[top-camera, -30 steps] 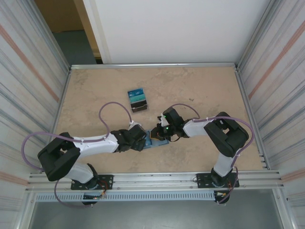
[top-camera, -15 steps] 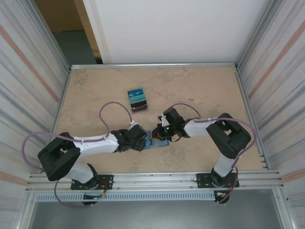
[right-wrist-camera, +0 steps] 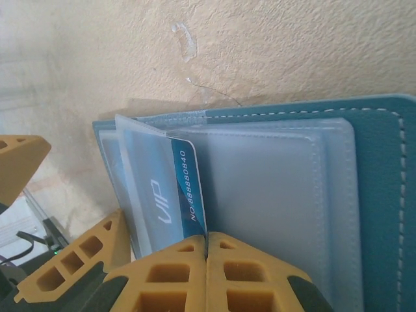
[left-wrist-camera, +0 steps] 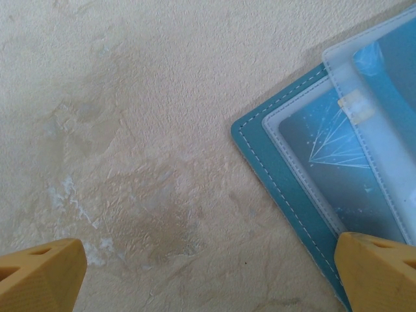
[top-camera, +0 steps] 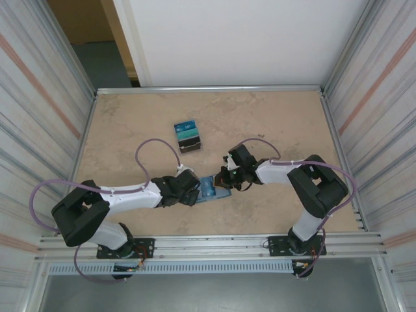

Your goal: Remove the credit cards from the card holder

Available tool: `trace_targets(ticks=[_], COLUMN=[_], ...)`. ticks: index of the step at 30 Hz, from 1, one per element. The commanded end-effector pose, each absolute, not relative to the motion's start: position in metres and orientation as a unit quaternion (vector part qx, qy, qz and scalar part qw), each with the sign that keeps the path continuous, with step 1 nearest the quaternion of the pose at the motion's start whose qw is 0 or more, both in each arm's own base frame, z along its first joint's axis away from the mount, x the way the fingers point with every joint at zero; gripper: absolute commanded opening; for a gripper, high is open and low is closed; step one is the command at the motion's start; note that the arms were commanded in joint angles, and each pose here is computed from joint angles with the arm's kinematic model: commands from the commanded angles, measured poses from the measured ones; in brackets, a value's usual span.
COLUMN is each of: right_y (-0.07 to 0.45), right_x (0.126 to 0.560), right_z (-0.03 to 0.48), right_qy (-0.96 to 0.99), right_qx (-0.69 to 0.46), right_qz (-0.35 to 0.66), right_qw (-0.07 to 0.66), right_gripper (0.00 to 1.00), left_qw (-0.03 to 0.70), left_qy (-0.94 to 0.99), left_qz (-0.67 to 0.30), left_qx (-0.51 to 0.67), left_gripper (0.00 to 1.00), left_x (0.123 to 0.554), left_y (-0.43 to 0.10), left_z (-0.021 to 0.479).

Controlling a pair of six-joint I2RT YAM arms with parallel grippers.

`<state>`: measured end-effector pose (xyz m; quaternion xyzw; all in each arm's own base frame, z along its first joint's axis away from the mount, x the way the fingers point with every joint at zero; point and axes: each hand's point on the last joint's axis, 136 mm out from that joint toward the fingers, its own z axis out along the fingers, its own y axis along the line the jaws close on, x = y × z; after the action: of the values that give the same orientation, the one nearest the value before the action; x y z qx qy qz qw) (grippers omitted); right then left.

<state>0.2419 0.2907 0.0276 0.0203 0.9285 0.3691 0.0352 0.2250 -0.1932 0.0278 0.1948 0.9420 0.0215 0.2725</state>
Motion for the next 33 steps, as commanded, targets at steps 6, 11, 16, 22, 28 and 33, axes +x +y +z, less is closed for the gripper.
trace_targets(ticks=[6, 11, 16, 22, 28, 33], right_y=[0.289, 0.29, 0.29, 0.288, 0.286, 0.276], right_x=[0.253, 0.254, 0.254, 0.252, 0.253, 0.254], right_z=[0.039, 0.038, 0.039, 0.039, 0.038, 0.039], right_qy=[0.93, 0.93, 0.929, 0.929, 0.929, 0.927], right_qx=[0.014, 0.014, 0.014, 0.014, 0.018, 0.028], right_qz=[0.363, 0.363, 0.364, 0.364, 0.366, 0.369], right_qw=[0.058, 0.058, 0.059, 0.059, 0.058, 0.062], right_gripper=[0.0, 0.0, 0.0, 0.0, 0.0, 0.0], left_qw=[0.305, 0.341, 0.338, 0.316, 0.298, 0.285], left_qy=[0.927, 0.911, 0.908, 0.913, 0.916, 0.918], left_qz=[0.019, -0.003, 0.009, 0.024, 0.043, 0.06], left_qx=[0.217, 0.233, 0.246, 0.257, 0.264, 0.267], left_gripper=[0.99, 0.99, 0.99, 0.99, 0.99, 0.99], left_x=[0.236, 0.249, 0.26, 0.262, 0.261, 0.258], left_y=[-0.203, -0.222, -0.232, -0.232, -0.228, -0.22], left_z=[0.053, 0.074, 0.07, 0.052, 0.04, 0.034])
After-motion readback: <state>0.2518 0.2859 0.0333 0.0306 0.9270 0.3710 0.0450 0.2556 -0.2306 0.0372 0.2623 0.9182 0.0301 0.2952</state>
